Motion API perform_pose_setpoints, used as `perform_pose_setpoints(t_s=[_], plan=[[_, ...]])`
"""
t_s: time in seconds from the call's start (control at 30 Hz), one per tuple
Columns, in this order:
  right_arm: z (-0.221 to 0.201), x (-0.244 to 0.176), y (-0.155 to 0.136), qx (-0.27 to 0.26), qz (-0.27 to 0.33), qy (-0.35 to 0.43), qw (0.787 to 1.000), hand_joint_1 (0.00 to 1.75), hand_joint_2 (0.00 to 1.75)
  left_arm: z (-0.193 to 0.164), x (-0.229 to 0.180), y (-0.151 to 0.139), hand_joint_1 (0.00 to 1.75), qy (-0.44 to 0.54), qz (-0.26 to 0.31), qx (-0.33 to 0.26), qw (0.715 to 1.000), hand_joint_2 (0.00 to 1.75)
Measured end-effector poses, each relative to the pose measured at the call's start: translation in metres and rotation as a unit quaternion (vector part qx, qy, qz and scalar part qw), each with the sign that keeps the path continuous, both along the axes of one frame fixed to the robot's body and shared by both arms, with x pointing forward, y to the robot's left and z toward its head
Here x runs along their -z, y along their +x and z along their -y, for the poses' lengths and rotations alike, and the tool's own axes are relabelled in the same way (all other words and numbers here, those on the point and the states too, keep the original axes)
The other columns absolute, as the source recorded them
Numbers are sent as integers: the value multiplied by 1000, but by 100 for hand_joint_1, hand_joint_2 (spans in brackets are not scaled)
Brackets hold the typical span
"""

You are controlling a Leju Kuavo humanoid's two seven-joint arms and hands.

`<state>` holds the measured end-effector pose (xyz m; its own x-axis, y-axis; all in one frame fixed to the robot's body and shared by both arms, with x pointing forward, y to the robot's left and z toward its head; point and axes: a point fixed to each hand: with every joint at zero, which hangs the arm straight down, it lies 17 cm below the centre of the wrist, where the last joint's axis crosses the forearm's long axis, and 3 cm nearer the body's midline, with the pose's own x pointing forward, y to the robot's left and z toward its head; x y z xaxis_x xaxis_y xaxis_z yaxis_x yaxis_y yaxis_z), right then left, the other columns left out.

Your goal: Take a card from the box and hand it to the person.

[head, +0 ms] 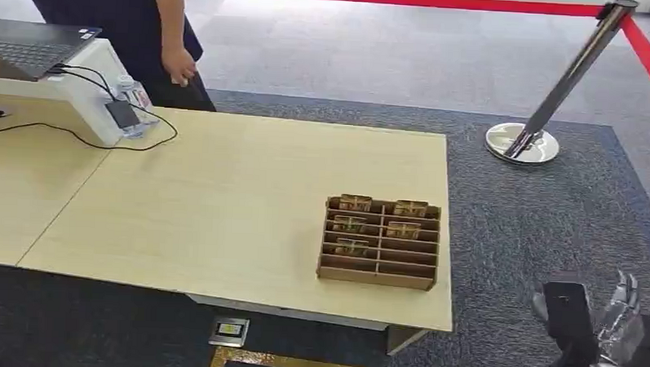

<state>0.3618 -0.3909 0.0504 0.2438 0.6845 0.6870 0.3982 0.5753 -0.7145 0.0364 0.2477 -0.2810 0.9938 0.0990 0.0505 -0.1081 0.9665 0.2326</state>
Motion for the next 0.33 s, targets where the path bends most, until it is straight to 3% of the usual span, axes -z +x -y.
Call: perform_pose_setpoints(t_s=[0.17,0.33], plan=[[43,87,-25,76,-130,10,989,0,175,1,0,2,0,0,2,1,1000,0],[57,155,-52,108,-211,37,971,0,175,1,0,3,0,0,2,1,1000,0]])
